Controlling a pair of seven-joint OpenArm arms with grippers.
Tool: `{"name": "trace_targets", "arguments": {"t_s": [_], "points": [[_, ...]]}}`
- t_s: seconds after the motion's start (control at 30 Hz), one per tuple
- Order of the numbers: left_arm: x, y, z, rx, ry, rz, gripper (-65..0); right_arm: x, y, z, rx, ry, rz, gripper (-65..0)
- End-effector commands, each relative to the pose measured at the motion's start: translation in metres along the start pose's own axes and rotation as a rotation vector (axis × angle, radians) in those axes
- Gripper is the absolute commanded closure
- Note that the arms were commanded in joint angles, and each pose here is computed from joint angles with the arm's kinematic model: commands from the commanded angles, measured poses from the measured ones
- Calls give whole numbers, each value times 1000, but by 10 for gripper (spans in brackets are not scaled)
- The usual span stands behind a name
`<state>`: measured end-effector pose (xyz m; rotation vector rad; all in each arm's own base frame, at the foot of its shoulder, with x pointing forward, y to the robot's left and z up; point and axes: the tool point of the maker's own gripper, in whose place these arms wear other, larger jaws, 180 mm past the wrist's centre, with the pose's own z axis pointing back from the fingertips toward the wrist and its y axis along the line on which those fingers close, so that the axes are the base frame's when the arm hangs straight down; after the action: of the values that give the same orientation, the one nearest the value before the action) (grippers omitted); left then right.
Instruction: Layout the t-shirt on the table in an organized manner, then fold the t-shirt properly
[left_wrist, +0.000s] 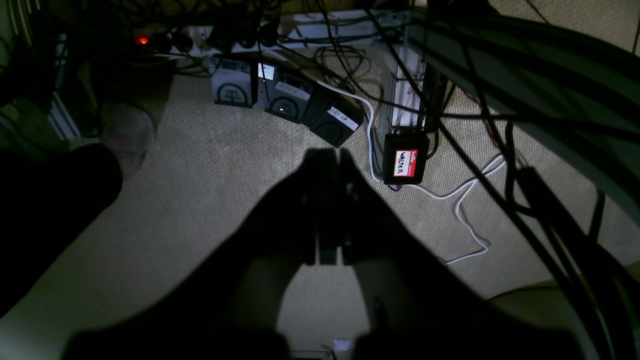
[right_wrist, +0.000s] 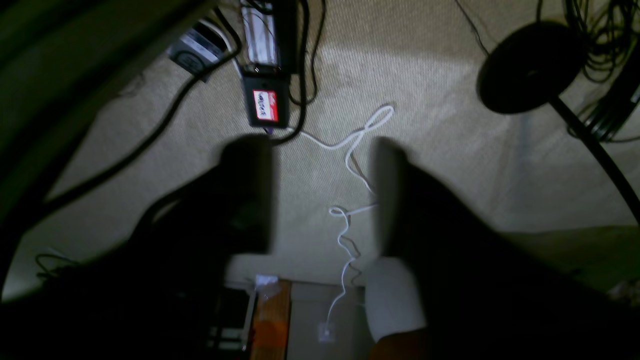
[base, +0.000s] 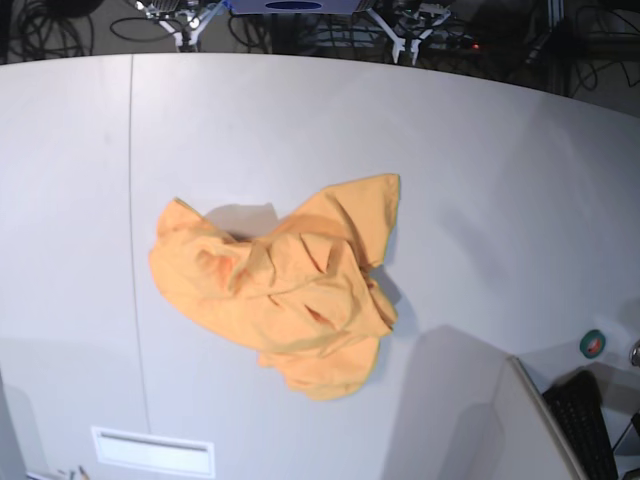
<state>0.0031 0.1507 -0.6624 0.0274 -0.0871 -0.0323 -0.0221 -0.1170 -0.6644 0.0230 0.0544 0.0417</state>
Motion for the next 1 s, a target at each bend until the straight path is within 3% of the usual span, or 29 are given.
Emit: {"name": "trace_targets", "arguments": {"t_s": [0.0,0.03,0.07,0.4,0.47,0.6,0.67,0.87,0.93,0.97], "points": [[-2,2,0,5,0,2,-3,-3,-3,0,-11,6,-2,-122],[-2,2,0,5,0,2,-3,-4,-4,0,-13,13,-2,-26],[-2,2,0,5,0,2,-5,-4,-6,0,-15,13,-5,0],[-2,2,0,5,5,2,-15,-11,-8,0,-20,16,-6,0],[-3,1,0,3,8,4,-82,-11,-8,0,-20,16,-6,0],[-5,0,0,3,11,4,-288,-11,-8,0,-20,16,-6,0],[-9,1,1,4,14,3,-324,-11,-8,0,-20,16,-6,0],[-12,1,1,4,17,3,-244,-12,-8,0,-20,17,-3,0],[-12,1,1,4,17,3,-184,-15,-7,0,-20,22,1,0],[-12,1,1,4,17,3,-125,-15,-7,0,-20,22,1,0]]}}
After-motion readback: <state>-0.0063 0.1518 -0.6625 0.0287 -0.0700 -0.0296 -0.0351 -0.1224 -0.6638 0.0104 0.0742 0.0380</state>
